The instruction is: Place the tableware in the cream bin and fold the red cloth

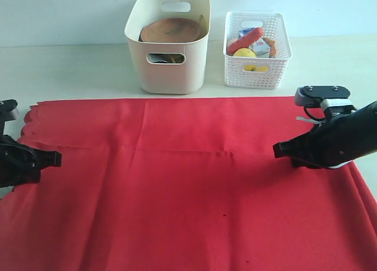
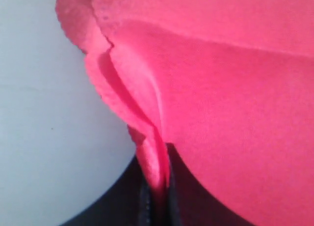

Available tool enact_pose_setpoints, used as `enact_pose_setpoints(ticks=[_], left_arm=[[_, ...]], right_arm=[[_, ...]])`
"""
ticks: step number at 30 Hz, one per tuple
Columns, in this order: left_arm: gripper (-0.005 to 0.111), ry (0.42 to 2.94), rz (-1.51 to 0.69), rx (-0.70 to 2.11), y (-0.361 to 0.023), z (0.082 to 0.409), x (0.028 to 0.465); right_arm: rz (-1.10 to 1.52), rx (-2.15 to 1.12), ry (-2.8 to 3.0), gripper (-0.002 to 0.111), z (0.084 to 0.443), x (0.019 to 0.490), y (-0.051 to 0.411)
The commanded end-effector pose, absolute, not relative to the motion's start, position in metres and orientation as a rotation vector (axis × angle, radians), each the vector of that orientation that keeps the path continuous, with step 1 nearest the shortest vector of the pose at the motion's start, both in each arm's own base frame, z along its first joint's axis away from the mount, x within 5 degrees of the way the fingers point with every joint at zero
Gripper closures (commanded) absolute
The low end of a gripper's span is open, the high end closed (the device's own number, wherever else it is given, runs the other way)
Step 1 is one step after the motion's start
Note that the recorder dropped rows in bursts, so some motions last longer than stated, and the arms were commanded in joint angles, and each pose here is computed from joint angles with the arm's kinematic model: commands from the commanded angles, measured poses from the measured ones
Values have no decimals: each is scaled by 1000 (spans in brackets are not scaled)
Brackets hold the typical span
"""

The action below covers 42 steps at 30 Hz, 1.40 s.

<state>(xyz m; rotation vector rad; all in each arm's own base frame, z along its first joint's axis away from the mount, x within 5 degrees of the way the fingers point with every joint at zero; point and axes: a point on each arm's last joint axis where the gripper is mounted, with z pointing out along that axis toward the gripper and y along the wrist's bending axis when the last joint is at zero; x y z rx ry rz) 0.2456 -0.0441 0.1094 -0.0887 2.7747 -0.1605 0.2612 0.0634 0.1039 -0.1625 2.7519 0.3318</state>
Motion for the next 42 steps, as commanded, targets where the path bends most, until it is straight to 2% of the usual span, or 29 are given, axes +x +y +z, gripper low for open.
enact_pose_setpoints(ticks=[1, 7, 12, 16, 19, 20, 22, 29, 31, 35, 42], left_arm=[[107, 2782, -145, -120, -29, 121, 240], [107, 2740, -125, -171, -9, 144, 247], [107, 2761, -131, -36, -10, 173, 263], [107, 2731, -138, 20, -12, 209, 267], [107, 2653, -153, 76, -22, 239, 264], [107, 2625, -169, 135, -32, 251, 261], [107, 2586, -214, 222, -53, 264, 258], [107, 2466, -380, 537, -137, 286, 246], [107, 2469, -414, 622, -163, 283, 243], [107, 2500, -460, 795, -221, 260, 239], [107, 2501, -486, 1112, -327, 235, 234]], right_arm=[[464, -231, 2766, 108, 101, 260, 73], [639, -316, 2740, 108, 91, 257, 91], [660, -378, 2652, 108, 106, 264, 104], [512, -354, 2480, 108, 153, 268, 95], [269, -312, 2373, 108, 177, 271, 78], [143, -261, 2355, 108, 179, 271, 69], [55, -230, 2378, 108, 170, 268, 61], [78, -197, 2591, 108, 118, 257, 61], [109, -205, 2607, 108, 115, 256, 63], [137, -173, 2547, 108, 132, 256, 64], [186, -134, 2288, 108, 200, 246, 61]])
